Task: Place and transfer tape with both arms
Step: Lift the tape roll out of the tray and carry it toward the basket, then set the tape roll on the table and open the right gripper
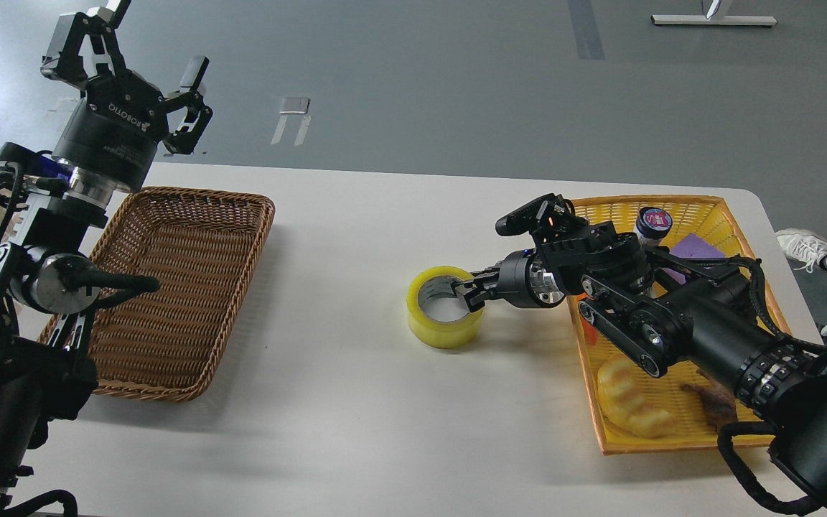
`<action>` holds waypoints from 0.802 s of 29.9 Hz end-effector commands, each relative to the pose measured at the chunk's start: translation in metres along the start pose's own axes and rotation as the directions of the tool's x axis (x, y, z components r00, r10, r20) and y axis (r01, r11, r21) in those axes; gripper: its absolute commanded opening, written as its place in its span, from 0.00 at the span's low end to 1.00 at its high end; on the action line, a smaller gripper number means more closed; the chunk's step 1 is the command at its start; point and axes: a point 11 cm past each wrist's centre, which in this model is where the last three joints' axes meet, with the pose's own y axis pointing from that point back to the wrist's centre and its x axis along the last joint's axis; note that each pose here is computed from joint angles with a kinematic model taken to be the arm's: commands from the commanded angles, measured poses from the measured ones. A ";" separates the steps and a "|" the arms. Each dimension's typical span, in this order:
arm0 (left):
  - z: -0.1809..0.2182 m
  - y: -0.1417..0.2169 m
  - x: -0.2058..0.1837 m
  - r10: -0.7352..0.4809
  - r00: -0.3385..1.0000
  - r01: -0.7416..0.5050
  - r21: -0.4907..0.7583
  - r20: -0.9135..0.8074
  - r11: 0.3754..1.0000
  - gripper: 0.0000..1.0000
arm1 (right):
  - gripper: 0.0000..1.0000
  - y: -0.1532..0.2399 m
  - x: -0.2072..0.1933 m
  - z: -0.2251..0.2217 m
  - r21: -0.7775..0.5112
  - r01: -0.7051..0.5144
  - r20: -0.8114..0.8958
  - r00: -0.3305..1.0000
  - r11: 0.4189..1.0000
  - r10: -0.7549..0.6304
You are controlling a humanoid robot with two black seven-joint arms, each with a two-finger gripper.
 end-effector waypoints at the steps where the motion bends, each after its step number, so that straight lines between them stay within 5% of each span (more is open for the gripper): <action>1: 0.000 0.000 0.000 0.000 1.000 0.000 0.000 0.000 1.000 0.98 | 0.55 0.005 0.008 0.009 -0.022 -0.036 0.045 0.998 0.999 0.037; 5: 0.000 0.000 0.000 0.000 1.000 0.000 0.001 -0.001 1.000 0.98 | 0.67 0.009 0.020 0.011 -0.032 -0.081 0.048 0.995 0.996 0.082; 6: 0.000 0.000 0.000 0.000 1.000 0.000 0.002 -0.001 1.000 0.98 | 0.83 0.011 0.030 0.011 -0.042 -0.129 0.037 0.991 0.991 0.131; 8: -0.001 0.000 0.000 0.000 1.000 0.000 0.003 -0.001 1.000 0.98 | 0.93 0.019 0.054 0.012 -0.046 -0.231 0.042 0.972 0.972 0.233; 15: -0.002 0.000 -0.001 -0.003 1.000 0.003 0.006 -0.001 1.000 0.98 | 0.99 0.054 0.124 -0.003 0.029 -0.503 0.194 0.850 0.864 0.489; 24: -0.004 -0.001 -0.003 -0.016 1.000 0.016 0.020 0.001 1.000 0.98 | 1.00 0.108 0.182 -0.029 0.157 -0.736 0.515 0.630 0.659 0.581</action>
